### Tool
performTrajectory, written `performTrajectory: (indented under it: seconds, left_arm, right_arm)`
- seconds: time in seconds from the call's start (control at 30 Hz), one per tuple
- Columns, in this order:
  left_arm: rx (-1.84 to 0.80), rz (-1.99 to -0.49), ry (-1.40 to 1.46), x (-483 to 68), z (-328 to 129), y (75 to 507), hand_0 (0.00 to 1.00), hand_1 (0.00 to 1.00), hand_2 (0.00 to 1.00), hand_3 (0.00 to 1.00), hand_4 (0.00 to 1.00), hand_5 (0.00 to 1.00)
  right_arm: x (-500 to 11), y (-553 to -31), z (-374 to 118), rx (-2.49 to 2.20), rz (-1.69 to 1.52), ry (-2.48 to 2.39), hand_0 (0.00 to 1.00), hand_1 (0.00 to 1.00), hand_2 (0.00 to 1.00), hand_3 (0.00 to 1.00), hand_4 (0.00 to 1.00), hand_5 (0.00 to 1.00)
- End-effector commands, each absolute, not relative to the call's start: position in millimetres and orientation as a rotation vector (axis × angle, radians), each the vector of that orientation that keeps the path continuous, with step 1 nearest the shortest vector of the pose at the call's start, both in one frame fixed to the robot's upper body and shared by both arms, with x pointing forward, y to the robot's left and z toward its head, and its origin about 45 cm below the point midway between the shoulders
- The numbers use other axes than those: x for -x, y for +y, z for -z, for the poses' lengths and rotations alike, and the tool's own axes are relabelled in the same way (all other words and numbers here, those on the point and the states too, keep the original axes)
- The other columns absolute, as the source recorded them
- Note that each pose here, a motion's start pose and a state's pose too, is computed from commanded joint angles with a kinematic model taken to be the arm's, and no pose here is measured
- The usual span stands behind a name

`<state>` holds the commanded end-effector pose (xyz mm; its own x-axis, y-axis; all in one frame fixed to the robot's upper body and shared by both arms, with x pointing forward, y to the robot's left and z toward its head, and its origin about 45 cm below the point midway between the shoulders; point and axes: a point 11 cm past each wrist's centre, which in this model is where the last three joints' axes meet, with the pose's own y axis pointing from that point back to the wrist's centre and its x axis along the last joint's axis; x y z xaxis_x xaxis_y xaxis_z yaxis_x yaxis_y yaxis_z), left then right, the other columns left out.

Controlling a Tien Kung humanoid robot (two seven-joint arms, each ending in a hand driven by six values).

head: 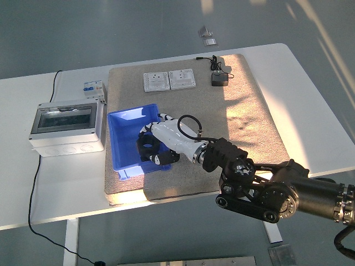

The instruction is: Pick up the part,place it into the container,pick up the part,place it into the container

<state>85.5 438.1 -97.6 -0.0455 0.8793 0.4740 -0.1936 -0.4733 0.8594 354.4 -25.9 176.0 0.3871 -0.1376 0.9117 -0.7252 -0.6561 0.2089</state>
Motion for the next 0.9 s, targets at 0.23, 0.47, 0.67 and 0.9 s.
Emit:
performTrajectory:
  seconds: [0.23,0.47,0.67,0.9]
  left_arm:
    - [-1.399,-1.646,0.782,-84.3,98.3,436.8,0.674,0.662,0.693,0.616,0.674,0.687]
    - [-1.393,-1.649,0.788,-81.9,99.9,433.6,0.675,0.662,0.693,0.615,0.675,0.686]
    - [-1.371,-1.677,0.847,-63.7,105.1,427.6,0.675,0.664,0.695,0.616,0.675,0.682]
    - [-1.356,-1.689,0.900,-39.9,110.8,420.3,0.675,0.666,0.707,0.617,0.674,0.677]
  right_arm:
    - [-354.0,-27.4,-174.4,-2.053,-1.252,-0.746,0.998,0.936,0.891,0.815,0.577,0.314]
    - [-367.9,-73.9,-190.8,-2.175,-1.088,-1.127,0.998,0.927,0.895,0.827,0.587,0.325]
    - [-370.3,-148.3,-210.2,-2.285,-0.860,-1.545,0.957,0.840,0.846,0.805,0.612,0.345]
    - [-358.7,-222.8,-214.3,-2.403,-0.562,-1.891,0.885,0.793,0.805,0.787,0.777,0.540]
